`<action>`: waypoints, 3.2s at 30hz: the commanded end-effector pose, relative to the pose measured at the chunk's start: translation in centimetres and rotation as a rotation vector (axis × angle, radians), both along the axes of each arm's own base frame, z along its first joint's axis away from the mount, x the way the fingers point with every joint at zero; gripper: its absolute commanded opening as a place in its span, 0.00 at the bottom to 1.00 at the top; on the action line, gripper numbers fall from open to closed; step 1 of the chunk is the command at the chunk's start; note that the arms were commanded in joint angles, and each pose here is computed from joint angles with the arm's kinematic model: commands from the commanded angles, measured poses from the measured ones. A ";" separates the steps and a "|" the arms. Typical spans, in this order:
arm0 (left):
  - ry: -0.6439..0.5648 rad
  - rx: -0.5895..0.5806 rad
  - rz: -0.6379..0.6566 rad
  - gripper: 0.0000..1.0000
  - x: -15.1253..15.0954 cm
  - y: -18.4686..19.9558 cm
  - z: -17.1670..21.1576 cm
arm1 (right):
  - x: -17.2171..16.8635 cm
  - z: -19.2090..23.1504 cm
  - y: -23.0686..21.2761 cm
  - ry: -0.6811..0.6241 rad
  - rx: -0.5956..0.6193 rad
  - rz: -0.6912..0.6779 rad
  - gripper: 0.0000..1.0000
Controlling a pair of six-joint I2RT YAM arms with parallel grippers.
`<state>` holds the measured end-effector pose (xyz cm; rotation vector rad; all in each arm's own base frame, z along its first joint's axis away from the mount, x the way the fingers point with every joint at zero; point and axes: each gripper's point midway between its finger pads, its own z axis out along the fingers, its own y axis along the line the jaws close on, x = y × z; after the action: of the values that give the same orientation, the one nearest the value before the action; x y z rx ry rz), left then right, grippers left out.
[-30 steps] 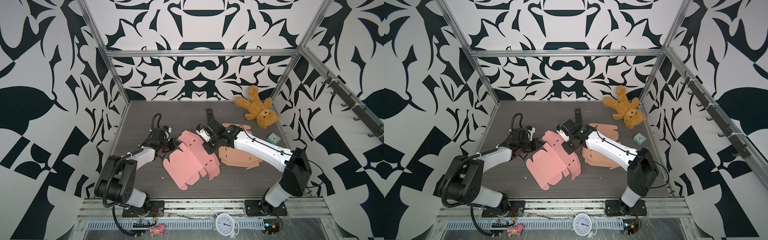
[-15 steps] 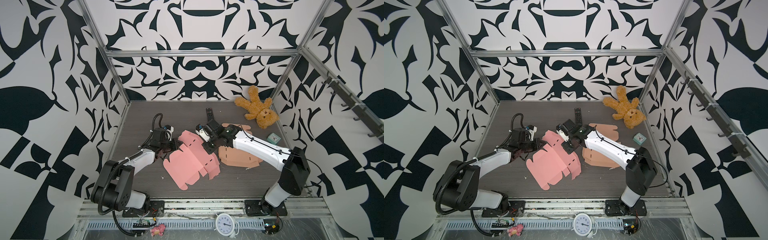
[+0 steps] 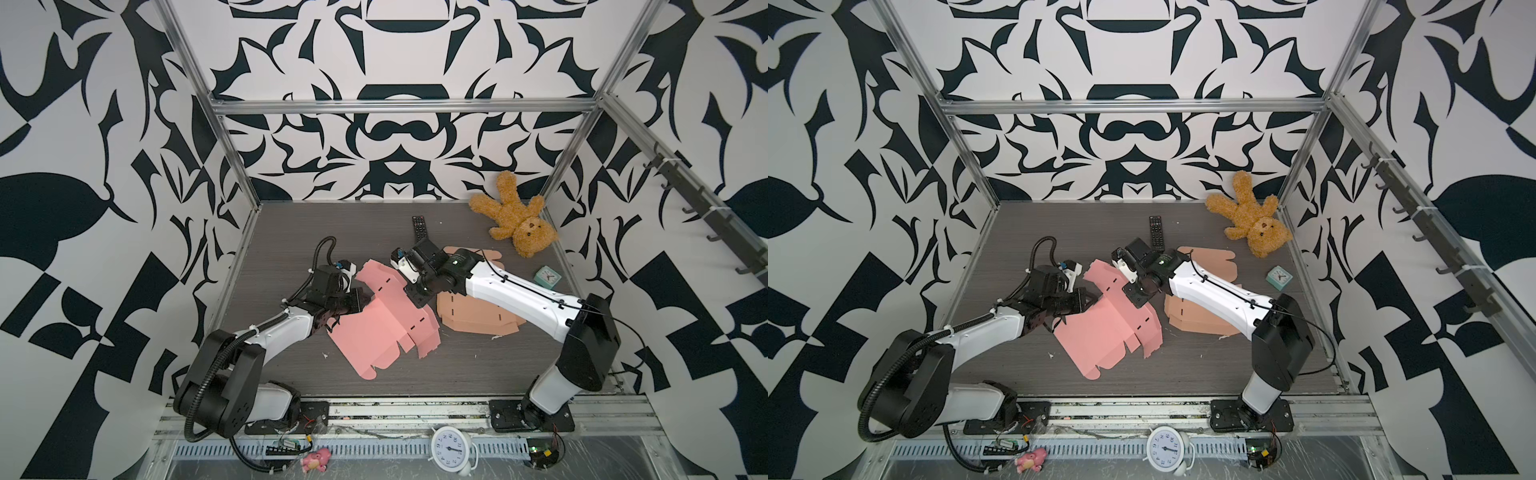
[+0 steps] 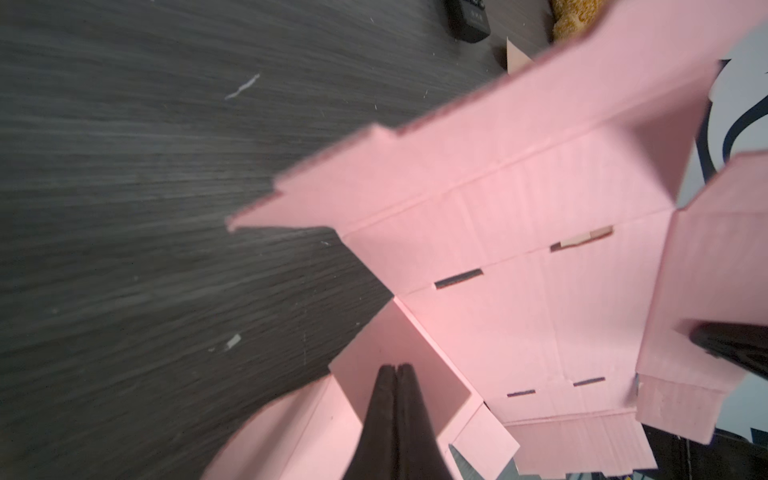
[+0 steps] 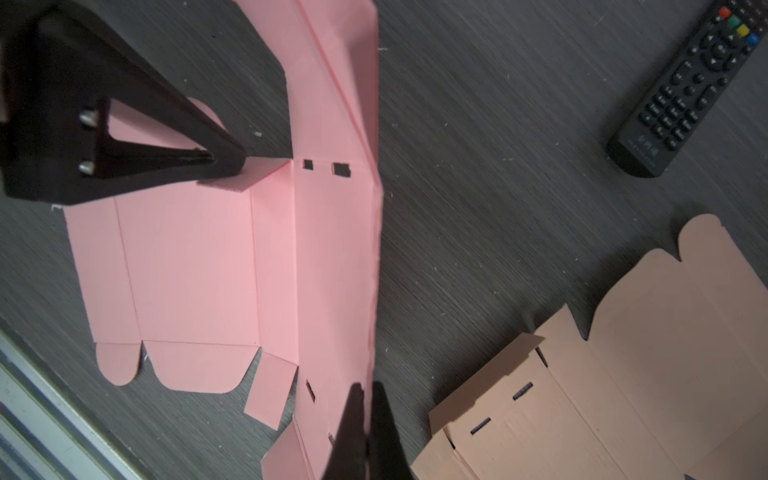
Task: Fold the paper box
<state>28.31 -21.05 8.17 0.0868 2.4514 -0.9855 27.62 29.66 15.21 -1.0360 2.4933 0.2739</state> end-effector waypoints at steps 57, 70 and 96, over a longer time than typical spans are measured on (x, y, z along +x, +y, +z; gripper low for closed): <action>-0.178 -0.076 -0.038 0.00 1.2 -2.4 9.7 | -0.6 1.8 1.4 -0.165 -0.013 0.105 0.00; -0.168 -0.100 -0.066 0.00 -0.1 -3.6 9.5 | -0.8 2.1 2.1 -0.192 -0.029 0.125 0.00; -0.178 -0.120 0.066 0.00 1.8 1.6 8.7 | 0.1 2.0 0.6 -0.485 -0.413 0.187 0.00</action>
<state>30.22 -20.04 16.67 0.0419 2.2290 -1.0435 26.63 30.19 14.87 -1.3590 2.1251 -0.3322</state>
